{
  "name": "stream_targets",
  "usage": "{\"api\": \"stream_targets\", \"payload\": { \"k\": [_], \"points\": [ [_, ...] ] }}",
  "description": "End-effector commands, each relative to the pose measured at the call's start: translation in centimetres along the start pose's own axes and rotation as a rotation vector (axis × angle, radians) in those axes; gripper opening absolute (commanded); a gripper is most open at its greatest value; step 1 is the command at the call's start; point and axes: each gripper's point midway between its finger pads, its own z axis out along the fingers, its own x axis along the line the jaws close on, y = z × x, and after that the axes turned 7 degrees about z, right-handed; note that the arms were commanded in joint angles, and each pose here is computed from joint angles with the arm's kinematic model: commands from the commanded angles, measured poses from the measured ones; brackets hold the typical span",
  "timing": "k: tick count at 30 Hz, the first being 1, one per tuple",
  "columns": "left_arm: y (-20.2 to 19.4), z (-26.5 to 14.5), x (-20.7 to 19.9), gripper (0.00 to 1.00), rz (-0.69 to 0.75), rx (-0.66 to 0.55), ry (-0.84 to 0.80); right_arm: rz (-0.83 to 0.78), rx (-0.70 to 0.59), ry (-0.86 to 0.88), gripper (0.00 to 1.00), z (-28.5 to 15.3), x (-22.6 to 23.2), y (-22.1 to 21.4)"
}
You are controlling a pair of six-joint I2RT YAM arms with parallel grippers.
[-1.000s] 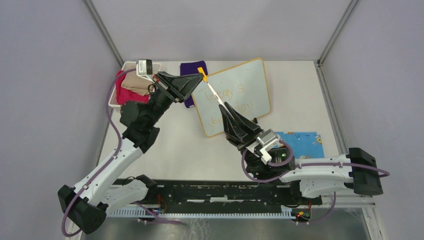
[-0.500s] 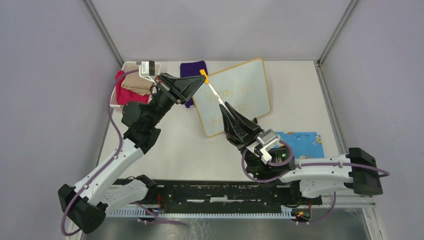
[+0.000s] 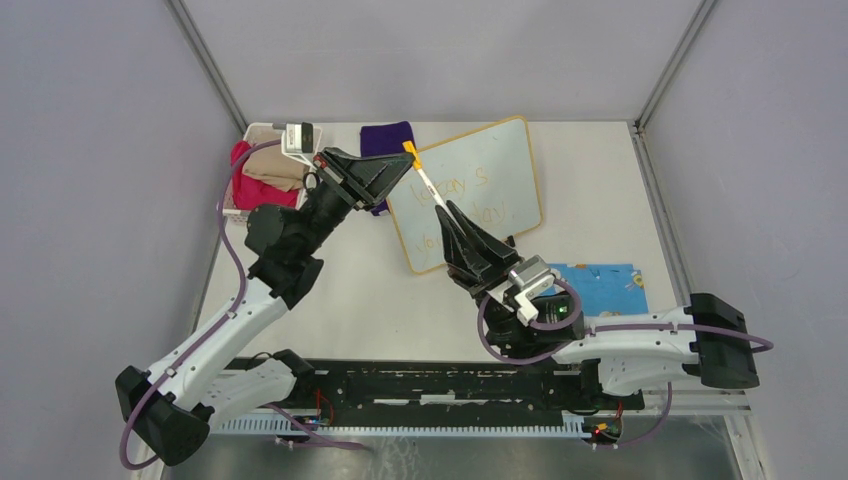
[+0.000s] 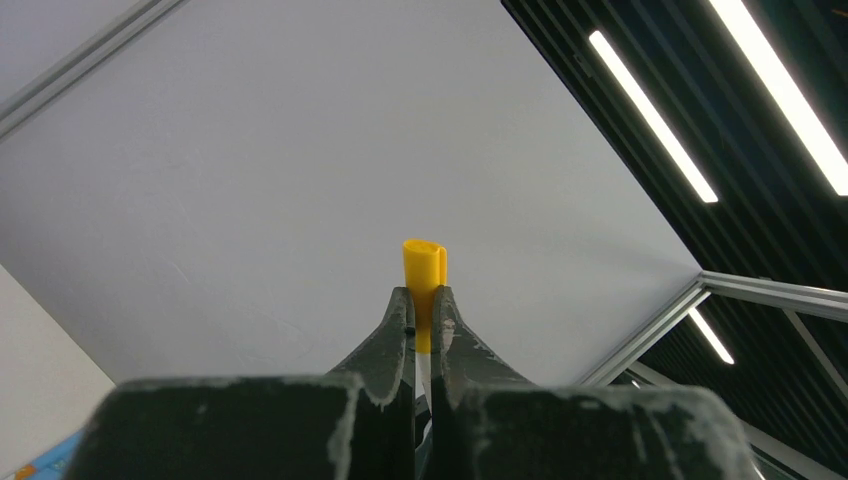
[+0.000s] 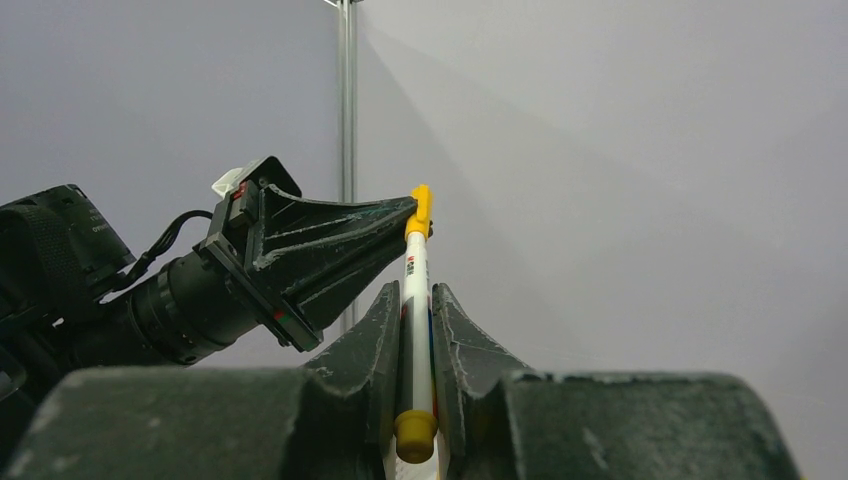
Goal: Write a sentence on the whiteboard
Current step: Close the whiteboard marker at the center of the board.
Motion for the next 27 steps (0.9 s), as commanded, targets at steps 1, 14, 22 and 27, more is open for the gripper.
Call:
{"api": "stream_targets", "payload": {
  "k": [1,14,22,27],
  "points": [
    [-0.1,-0.1,-1.5,0.02,-0.020,-0.004,-0.045,0.039,-0.062,-0.090,0.00,1.0,-1.3,1.8],
    [-0.3,0.4,-2.4,0.02,-0.102,-0.051,-0.091,0.053,-0.140,-0.190,0.00,1.4,-2.2,2.3],
    [-1.5,0.6,-2.6,0.02,-0.114,-0.014,-0.107,0.059,-0.157,-0.175,0.00,1.6,-1.7,2.4],
    [-1.9,0.6,-2.8,0.02,-0.107,0.002,-0.114,0.056,-0.165,-0.173,0.00,1.7,-1.6,2.6]
  ]
}}
